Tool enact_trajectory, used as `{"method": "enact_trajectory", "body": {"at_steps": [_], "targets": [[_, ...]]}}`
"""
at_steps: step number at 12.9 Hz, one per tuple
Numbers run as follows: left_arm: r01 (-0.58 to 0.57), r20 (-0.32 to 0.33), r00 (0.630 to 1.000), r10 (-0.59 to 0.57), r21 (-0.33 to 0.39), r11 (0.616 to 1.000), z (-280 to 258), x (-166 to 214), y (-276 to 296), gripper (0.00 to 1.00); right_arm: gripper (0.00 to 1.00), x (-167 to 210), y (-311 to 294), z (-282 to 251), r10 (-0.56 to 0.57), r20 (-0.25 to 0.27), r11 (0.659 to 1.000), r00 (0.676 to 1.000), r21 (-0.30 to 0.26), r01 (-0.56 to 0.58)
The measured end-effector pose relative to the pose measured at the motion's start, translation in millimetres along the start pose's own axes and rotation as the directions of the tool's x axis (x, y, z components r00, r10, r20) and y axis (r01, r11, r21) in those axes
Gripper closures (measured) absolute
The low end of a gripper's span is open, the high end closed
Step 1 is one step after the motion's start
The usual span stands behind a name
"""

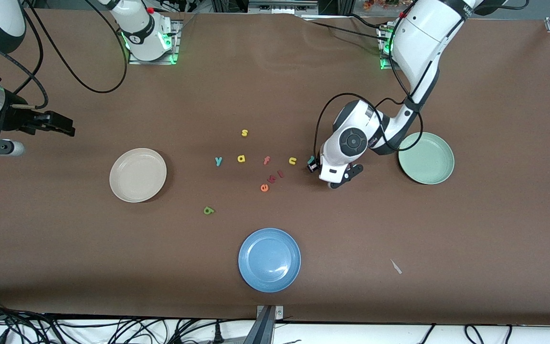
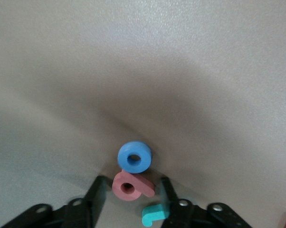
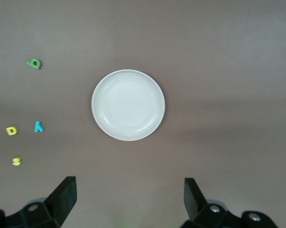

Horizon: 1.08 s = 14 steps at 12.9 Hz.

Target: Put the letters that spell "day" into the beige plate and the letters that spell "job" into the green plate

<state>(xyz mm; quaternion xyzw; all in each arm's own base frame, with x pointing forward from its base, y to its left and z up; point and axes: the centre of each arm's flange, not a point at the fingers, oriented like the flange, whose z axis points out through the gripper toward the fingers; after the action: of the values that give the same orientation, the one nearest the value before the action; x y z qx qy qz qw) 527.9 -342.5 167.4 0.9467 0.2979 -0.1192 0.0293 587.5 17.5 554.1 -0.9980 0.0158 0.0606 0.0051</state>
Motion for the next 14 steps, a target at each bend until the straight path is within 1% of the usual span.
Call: {"method": "enact_trajectory", "body": {"at_steps": [1,2,3,7,9,10,12,14], "targets": [[0.0,0.0,1.0,0.0,0.0,1.0,0,0,0,0.52,0.0,1,-1,2,-0.001,0.003,1.0,1.0,0.009,0.0],[0.0,-0.001,1.0,0.0,0.0,1.0,-1,0,0,0.59,0.0,2,-2,3,-0.001,0.007,1.0,1.0,0.012,0.001],[0.001,-0.002,1.0,-0.001,0.001,1.0,-3,1,0,0.63,0.0,3,-2,5,-0.002,0.011,1.0,1.0,0.015,0.002],[-0.002,-0.004,1.0,0.002,0.003,1.0,-3,2,-1,0.63,0.0,6,-7,12,-0.01,0.022,1.0,1.0,0.02,0.009],[-0.005,-0.006,1.0,0.005,0.02,1.0,-12,9,-2,0.63,0.0,8,-11,17,-0.014,0.031,1.0,0.999,0.026,0.014],[-0.019,0.003,1.0,0.018,0.039,0.999,-25,16,-5,0.63,0.0,10,-13,21,-0.018,0.037,0.999,0.999,0.032,0.017],[-0.066,0.025,0.998,0.064,0.08,0.995,-73,34,-18,0.63,0.0,16,-21,30,-0.029,0.039,0.999,0.999,0.035,0.028],[-0.126,0.056,0.991,0.12,0.12,0.985,-127,55,-49,0.63,0.0,22,-37,39,-0.055,0.035,0.998,0.998,0.035,0.054]]}}
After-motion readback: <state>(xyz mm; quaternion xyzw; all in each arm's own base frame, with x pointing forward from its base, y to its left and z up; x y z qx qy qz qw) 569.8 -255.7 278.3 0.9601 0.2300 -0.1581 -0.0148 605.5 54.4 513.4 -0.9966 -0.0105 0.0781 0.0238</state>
